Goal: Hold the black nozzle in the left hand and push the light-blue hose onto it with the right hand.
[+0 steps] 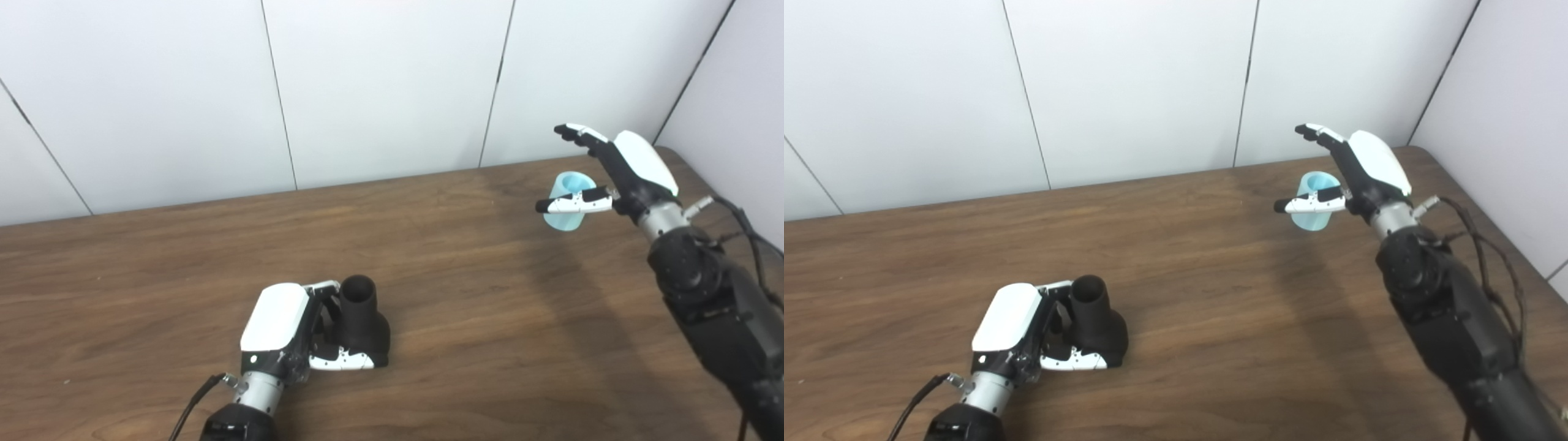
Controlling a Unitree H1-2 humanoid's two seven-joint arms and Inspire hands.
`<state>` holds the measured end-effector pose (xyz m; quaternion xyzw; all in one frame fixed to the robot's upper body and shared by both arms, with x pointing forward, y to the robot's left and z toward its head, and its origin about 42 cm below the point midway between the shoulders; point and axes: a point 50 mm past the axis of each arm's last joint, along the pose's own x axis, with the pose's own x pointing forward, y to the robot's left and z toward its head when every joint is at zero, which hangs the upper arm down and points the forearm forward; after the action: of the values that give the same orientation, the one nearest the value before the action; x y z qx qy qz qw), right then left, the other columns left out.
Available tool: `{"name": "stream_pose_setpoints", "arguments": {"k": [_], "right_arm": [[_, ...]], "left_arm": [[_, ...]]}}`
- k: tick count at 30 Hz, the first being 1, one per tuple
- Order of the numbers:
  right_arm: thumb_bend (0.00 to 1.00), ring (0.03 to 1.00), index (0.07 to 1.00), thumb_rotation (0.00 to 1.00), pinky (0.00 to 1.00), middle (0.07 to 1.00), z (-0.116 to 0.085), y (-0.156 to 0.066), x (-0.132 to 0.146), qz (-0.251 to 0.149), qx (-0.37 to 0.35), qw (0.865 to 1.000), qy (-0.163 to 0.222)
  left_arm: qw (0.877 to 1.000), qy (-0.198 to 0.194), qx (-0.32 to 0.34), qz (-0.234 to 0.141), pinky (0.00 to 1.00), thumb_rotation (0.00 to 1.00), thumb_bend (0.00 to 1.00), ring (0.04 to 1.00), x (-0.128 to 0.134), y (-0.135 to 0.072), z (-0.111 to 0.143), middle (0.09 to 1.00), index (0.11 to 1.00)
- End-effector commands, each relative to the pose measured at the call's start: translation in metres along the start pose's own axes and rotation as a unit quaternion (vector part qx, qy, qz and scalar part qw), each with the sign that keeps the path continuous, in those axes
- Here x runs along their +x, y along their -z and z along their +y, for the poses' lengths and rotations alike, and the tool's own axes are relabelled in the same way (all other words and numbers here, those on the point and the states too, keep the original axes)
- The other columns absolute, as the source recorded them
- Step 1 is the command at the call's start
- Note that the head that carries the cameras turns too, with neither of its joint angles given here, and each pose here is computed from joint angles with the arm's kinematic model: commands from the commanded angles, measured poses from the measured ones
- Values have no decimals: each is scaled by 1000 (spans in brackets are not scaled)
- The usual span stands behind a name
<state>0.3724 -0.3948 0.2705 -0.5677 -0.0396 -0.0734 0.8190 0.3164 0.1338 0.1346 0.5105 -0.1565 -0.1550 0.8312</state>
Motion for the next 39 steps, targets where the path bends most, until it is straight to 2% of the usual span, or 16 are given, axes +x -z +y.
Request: {"name": "stream_pose_setpoints", "arguments": {"k": [1,3,6,15,18,22,24,28,35,39], "right_arm": [[760,901,874,300,850,882,-26,-2,14,-17,-54,998,25],[816,901,863,254,832,879,-28,3,22,-11,-81,996,19],[859,927,866,233,905,896,-32,11,33,5,-108,994,0],[873,942,860,254,933,894,-30,14,55,43,-131,989,-49],[895,909,842,261,861,869,-27,13,58,51,-128,989,-54],[934,783,815,188,666,813,-22,13,59,46,-117,991,-48],[930,754,812,161,636,803,-20,13,59,44,-104,992,-52],[924,712,802,136,620,778,-16,16,60,45,-95,993,-58],[907,693,782,114,604,762,-14,20,65,54,-91,992,-66],[892,706,772,99,630,765,-13,23,66,53,-88,992,-68]], "left_arm": [[999,40,13,16,270,0,525,333,-8,13,-11,476,486],[999,40,15,17,273,0,525,334,-8,14,-10,477,486],[999,40,14,21,272,0,525,332,-8,14,-10,476,486],[999,41,17,18,264,0,525,330,-10,15,-9,476,486],[999,43,20,20,271,0,526,333,-9,15,-8,476,486],[999,45,20,23,284,0,526,338,-8,15,-7,476,486],[999,46,19,22,282,0,525,337,-8,16,-8,476,486],[998,47,19,25,280,0,526,338,-7,18,-9,476,486],[998,47,18,23,285,0,525,340,-8,20,-9,476,486],[998,48,20,24,286,0,525,342,-8,21,-8,476,486]]}}
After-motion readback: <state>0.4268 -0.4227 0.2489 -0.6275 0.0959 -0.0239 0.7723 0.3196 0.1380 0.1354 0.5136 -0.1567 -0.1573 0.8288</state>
